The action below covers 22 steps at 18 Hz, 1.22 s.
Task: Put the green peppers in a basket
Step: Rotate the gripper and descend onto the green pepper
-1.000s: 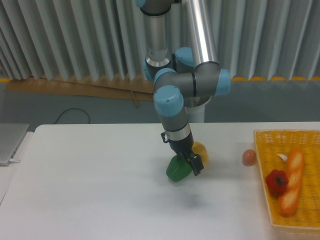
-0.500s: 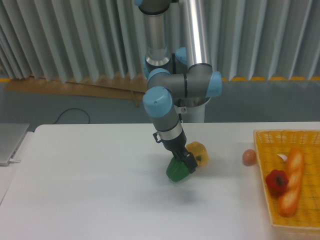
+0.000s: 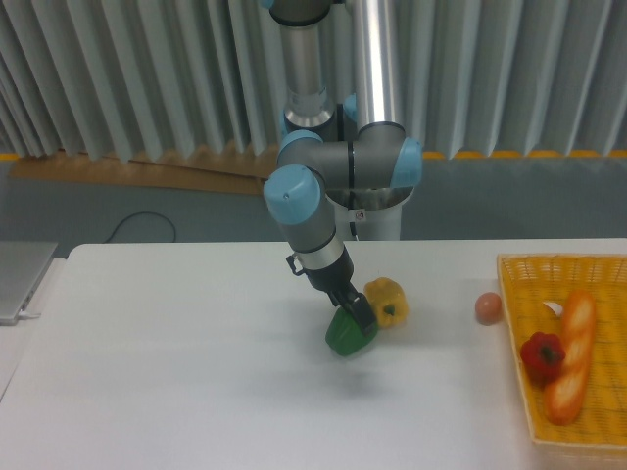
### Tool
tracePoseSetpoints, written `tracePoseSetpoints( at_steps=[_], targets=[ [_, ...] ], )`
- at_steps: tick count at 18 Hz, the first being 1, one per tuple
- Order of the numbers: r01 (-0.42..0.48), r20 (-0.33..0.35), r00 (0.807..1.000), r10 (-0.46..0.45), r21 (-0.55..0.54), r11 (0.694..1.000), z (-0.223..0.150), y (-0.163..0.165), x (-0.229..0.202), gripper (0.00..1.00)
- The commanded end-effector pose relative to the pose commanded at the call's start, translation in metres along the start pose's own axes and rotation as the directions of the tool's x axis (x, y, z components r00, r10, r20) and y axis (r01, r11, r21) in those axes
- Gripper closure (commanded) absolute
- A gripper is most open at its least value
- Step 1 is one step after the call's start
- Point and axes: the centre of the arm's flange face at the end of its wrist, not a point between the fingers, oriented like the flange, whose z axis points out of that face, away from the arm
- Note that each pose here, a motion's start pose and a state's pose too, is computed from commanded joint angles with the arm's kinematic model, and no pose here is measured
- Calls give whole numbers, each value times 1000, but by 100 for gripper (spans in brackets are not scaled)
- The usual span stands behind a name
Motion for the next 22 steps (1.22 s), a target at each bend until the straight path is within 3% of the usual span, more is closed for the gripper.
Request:
tracePoseSetpoints(
  at_steps=[22],
  targets=[
    [-3, 9, 1000, 4, -67, 998, 37, -13, -13, 2]
  ],
)
